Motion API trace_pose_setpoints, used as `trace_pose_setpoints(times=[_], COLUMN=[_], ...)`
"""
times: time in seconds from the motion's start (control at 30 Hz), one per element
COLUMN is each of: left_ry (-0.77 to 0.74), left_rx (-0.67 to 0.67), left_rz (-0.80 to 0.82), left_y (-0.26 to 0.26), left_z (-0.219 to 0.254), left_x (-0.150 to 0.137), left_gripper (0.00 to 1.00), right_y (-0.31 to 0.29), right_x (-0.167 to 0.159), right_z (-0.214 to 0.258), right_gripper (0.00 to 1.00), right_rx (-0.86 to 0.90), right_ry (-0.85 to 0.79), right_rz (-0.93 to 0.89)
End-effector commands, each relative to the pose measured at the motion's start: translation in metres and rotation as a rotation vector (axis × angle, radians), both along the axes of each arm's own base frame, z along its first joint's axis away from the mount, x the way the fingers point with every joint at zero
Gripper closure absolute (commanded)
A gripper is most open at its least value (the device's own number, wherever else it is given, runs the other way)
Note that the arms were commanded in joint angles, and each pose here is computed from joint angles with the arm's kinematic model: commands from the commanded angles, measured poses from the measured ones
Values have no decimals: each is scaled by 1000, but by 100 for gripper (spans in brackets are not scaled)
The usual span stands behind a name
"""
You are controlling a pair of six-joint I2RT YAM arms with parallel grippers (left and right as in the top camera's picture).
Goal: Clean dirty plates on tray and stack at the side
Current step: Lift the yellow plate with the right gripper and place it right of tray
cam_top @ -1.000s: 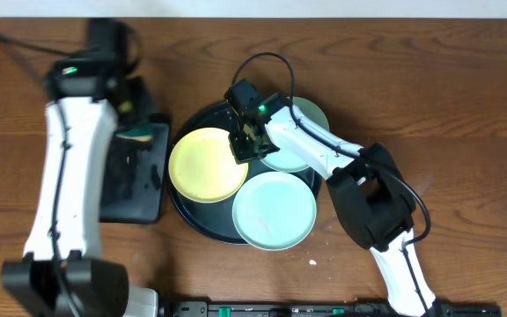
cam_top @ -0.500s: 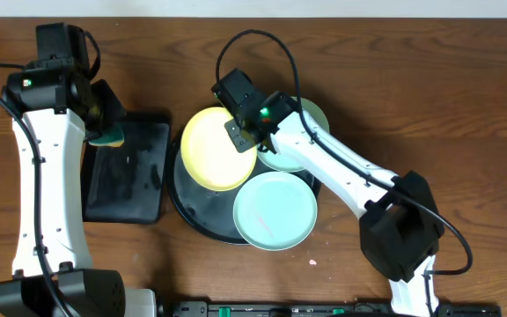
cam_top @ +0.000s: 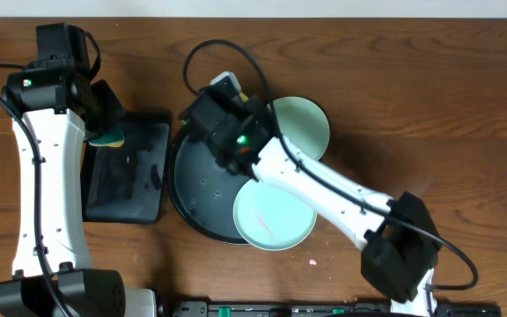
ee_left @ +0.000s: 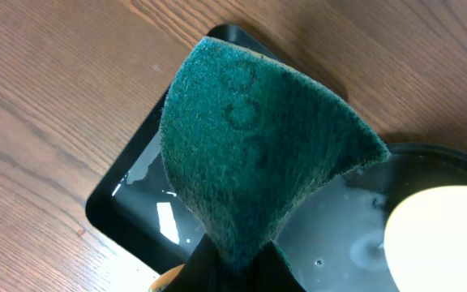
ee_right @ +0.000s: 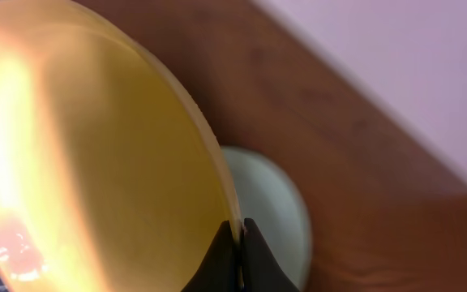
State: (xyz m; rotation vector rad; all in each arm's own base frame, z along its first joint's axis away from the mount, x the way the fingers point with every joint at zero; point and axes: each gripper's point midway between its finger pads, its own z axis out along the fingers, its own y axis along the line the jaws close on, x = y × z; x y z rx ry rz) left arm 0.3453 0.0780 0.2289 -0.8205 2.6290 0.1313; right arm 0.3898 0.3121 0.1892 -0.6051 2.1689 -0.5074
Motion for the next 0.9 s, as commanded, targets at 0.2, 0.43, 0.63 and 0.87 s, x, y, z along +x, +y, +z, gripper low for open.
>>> trace_pose_setpoints(times=[0.2, 0.43, 0.63, 0.87], left_ry=[-15, -6, -5, -5], left_rx=[14, 12, 12, 12], left_rz=[11, 11, 11, 11], left_y=[4, 4, 4, 4], left_z=[6, 4, 4, 4], left_x=[-1, -3, -3, -3], left_gripper=[93, 92, 92, 92], right_y=[2, 5, 16, 40], right_x=[-28, -33, -40, -53], right_z=[86, 90, 62, -8], right_gripper=[99, 99, 99, 99], right_rx=[-140, -151, -103, 284], right_ry=[-302, -321, -178, 345], right_rz=[-36, -36, 54, 211])
